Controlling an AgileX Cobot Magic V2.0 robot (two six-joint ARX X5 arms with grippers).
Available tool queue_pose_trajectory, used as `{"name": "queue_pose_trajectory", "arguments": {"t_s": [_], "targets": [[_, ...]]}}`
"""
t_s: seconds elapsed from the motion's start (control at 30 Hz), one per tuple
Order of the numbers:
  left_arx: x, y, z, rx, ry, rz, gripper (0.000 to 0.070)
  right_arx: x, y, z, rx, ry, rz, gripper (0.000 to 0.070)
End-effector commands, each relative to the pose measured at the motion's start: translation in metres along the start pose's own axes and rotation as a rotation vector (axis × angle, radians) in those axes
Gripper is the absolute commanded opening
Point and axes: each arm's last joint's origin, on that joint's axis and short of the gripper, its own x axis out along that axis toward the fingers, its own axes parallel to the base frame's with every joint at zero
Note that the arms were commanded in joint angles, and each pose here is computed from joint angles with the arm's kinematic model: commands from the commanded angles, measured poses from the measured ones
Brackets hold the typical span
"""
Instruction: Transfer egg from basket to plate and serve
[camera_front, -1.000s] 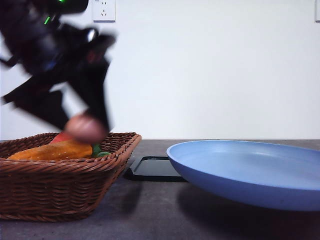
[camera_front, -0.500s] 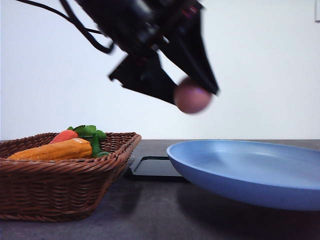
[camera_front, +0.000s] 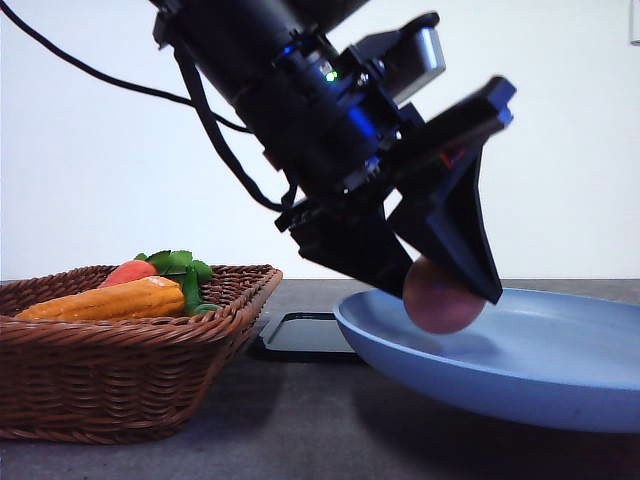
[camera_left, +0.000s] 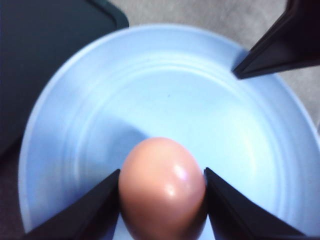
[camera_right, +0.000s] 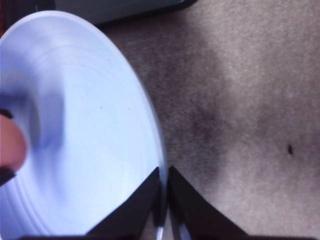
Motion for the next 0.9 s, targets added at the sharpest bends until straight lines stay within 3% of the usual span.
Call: {"name": "queue_pose_trajectory", "arguments": {"t_s": [0.0, 0.1, 0.3, 0.5, 0.67, 0.87], "targets": [[0.007, -0.003, 0.001, 0.018, 0.003, -0.006, 0.0207, -0.001, 0.003, 0.004, -0.022, -0.012, 0.009, 0.0], [0.009, -0.003, 0.0, 0.017, 0.009, -0.006, 0.0218, -0.001, 0.003, 0.004, -0.022, -0.012, 0.009, 0.0], [0.01, -0.003, 0.0, 0.016, 0.01, -0.006, 0.0344, -0.001, 0.003, 0.004, -0.022, -0.012, 0.009, 0.0], [0.004, -0.005, 0.004, 0.0, -0.018, -0.044, 0.0348, -0.001, 0.003, 0.004, -0.02, -0.012, 0.009, 0.0], [-0.029, -0.006, 0.021, -0.005, -0.126, -0.046, 0.0347, 0.0, 0.002, 0.007, -0.008, 0.0, 0.003, 0.0], [-0.093, -0.003, 0.035, -0.014, -0.262, -0.007, 0.0343, 0.006, 0.004, 0.022, -0.006, 0.035, -0.008, 0.0]]}}
